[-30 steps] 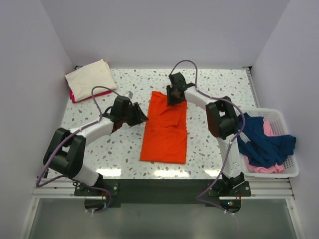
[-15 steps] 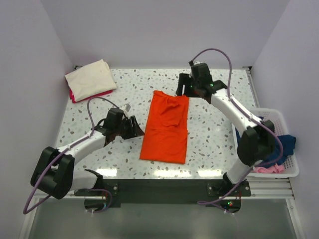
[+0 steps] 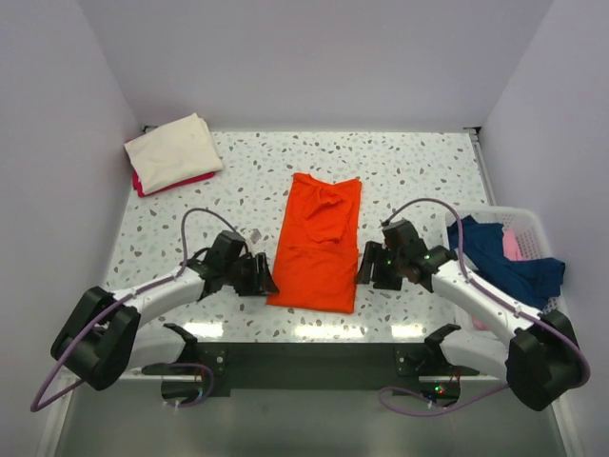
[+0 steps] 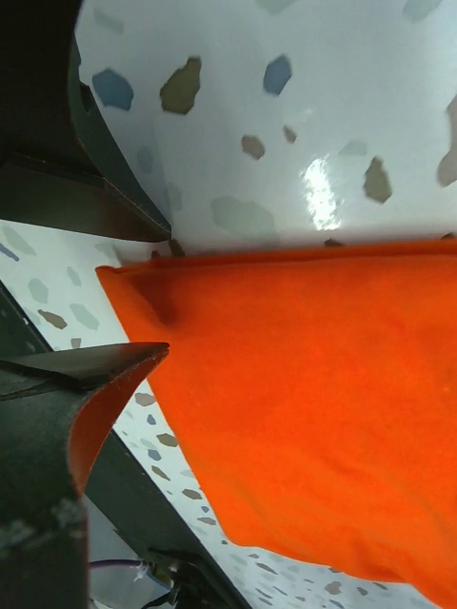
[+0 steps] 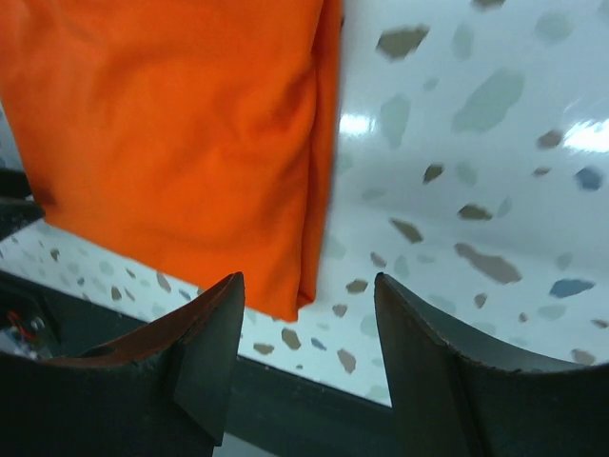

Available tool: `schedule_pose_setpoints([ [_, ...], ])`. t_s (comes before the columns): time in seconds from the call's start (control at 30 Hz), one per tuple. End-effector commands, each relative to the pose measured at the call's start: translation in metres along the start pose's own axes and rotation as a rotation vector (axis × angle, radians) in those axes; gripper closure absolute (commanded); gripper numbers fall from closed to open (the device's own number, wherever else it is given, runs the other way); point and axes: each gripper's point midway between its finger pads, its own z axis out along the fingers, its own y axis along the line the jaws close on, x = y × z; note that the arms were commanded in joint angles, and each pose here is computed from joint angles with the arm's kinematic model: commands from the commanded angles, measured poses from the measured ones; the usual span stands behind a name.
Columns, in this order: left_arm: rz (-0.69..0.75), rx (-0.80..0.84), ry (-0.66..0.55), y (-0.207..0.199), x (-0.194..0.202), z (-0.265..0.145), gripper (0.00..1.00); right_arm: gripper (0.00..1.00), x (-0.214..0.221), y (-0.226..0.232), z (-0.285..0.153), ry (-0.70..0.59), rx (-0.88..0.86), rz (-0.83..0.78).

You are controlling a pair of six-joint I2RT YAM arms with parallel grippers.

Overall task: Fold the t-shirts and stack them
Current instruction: Fold the tshirt

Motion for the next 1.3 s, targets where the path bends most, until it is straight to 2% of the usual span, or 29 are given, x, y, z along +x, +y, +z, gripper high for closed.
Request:
schedule_pose_setpoints([
  [0.0, -0.006, -0.031, 0.047, 0.004, 0.023, 0.000, 0.49, 0.40, 0.029, 0.022, -0.003, 0.059, -0.087, 0.051],
  [0.07, -0.039, -0.059, 0.050, 0.011, 0.029, 0.000, 0.50, 0.41, 0.044, 0.023, 0.003, 0.079, -0.077, 0.041],
  [0.3, -0.053, -0.132, 0.079, 0.026, 0.043, -0.001, 0.54, 0.47, 0.051, 0.023, 0.006, 0.091, -0.085, 0.066],
  [0.77, -0.138, -0.221, 0.095, 0.042, 0.063, -0.007, 0.64, 0.53, 0.086, 0.015, 0.029, 0.164, -0.148, 0.232],
  [1.27, -0.153, -0.182, 0.098, 0.039, 0.068, -0.001, 0.70, 0.67, 0.103, 0.003, 0.036, 0.184, -0.143, 0.321],
])
